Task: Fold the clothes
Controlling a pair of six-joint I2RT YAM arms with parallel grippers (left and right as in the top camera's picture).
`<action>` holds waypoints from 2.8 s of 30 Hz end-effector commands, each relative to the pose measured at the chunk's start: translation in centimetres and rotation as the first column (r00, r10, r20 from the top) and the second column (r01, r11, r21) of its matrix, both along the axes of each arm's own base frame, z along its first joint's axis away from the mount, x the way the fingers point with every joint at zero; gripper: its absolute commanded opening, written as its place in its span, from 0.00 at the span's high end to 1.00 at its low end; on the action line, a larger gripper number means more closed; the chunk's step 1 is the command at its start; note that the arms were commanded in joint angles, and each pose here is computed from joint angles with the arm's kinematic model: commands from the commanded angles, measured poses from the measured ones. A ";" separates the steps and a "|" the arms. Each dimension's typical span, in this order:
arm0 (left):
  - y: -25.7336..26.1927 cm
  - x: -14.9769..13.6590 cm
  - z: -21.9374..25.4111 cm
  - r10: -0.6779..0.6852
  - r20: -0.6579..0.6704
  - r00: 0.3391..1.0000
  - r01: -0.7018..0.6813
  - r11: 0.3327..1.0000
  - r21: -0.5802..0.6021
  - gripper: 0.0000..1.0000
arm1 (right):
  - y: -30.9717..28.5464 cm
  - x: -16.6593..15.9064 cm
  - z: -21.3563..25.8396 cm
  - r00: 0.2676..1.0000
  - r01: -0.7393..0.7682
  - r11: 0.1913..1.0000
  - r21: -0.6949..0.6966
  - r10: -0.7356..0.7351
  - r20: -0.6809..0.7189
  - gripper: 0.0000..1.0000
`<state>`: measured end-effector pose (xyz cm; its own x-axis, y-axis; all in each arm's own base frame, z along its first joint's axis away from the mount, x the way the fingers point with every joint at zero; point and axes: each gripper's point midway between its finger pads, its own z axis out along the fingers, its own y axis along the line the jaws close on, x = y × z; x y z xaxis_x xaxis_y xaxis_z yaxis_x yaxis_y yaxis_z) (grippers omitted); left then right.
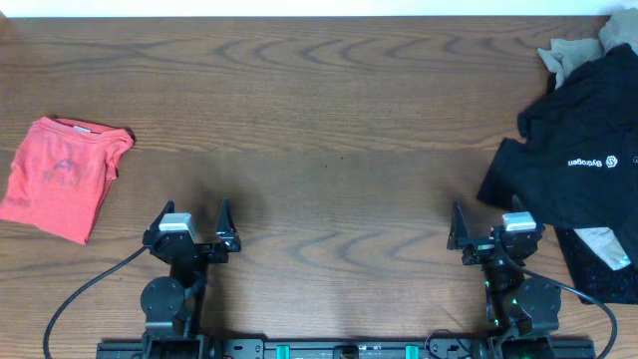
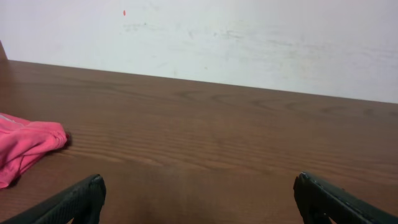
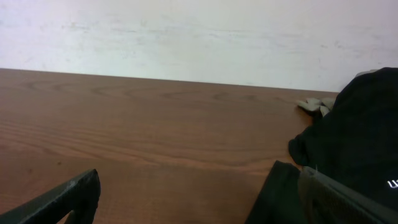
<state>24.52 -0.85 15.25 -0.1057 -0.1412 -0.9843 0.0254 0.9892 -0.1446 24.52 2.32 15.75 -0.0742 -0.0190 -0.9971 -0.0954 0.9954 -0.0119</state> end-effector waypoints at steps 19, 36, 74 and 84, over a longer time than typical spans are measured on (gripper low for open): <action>-1.9 -0.1 -1.2 -0.103 -0.120 0.987 0.091 0.991 -0.098 0.02 | -0.9 0.4 -2.5 0.986 0.058 0.998 0.016 -0.054 -0.159 0.01; -3.2 3.4 -3.7 -0.167 -0.694 0.700 0.058 0.982 -0.177 0.02 | -5.9 4.8 -6.6 0.642 0.216 0.970 -0.113 -0.228 -0.732 0.01; -3.2 3.6 -7.0 -0.162 -0.804 0.572 0.026 0.983 -0.180 0.02 | -4.6 12.7 -3.4 0.665 0.130 0.987 0.090 -0.019 -0.747 0.99; -3.2 3.8 -6.9 -0.163 -0.798 0.581 0.028 0.983 -0.180 0.03 | 13.2 9.9 10.5 0.654 -0.494 0.766 0.411 0.639 -0.405 0.99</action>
